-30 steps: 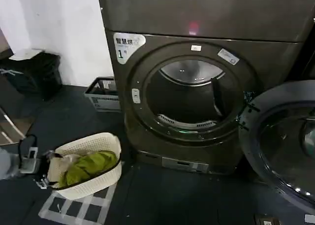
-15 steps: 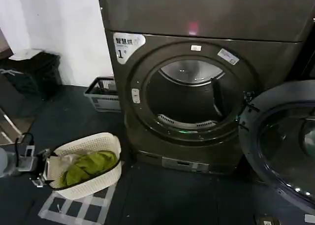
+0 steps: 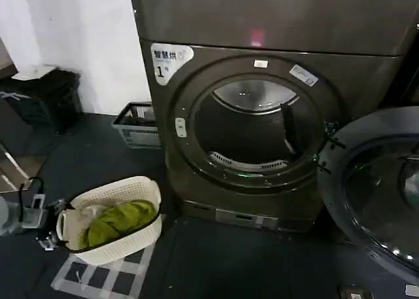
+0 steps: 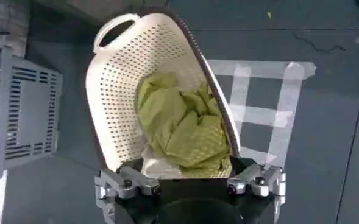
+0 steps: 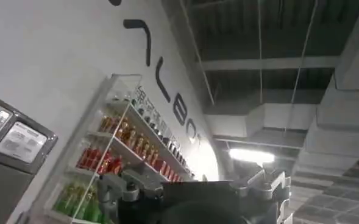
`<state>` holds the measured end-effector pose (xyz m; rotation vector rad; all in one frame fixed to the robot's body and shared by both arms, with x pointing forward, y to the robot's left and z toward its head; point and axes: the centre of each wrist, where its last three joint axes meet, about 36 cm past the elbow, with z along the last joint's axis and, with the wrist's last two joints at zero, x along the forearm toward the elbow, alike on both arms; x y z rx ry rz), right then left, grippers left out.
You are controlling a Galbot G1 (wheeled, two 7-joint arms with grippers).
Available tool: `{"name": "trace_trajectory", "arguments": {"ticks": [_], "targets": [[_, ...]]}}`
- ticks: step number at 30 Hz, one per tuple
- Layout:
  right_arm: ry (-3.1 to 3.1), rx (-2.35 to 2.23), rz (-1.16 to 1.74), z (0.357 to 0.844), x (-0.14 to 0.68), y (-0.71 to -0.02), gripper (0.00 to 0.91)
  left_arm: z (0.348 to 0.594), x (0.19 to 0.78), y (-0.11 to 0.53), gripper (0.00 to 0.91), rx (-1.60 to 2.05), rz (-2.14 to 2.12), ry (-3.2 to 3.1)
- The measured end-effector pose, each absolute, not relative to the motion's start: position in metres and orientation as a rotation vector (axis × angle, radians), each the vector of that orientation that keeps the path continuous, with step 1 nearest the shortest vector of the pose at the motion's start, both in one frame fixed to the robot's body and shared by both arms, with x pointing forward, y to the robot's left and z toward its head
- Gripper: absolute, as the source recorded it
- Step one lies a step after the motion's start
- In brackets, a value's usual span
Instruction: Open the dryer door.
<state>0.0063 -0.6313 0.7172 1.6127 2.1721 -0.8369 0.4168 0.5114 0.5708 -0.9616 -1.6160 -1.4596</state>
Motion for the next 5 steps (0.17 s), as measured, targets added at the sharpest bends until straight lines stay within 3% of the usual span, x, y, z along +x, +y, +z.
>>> {"name": "trace_trajectory", "arguments": {"ticks": [5], "targets": [[2.171,1.614,-0.838,0.7158,0.0054,-0.6289,0.907,0.5717,0.4168,0.5123,0.907,-0.959,-1.464,-1.61]]}}
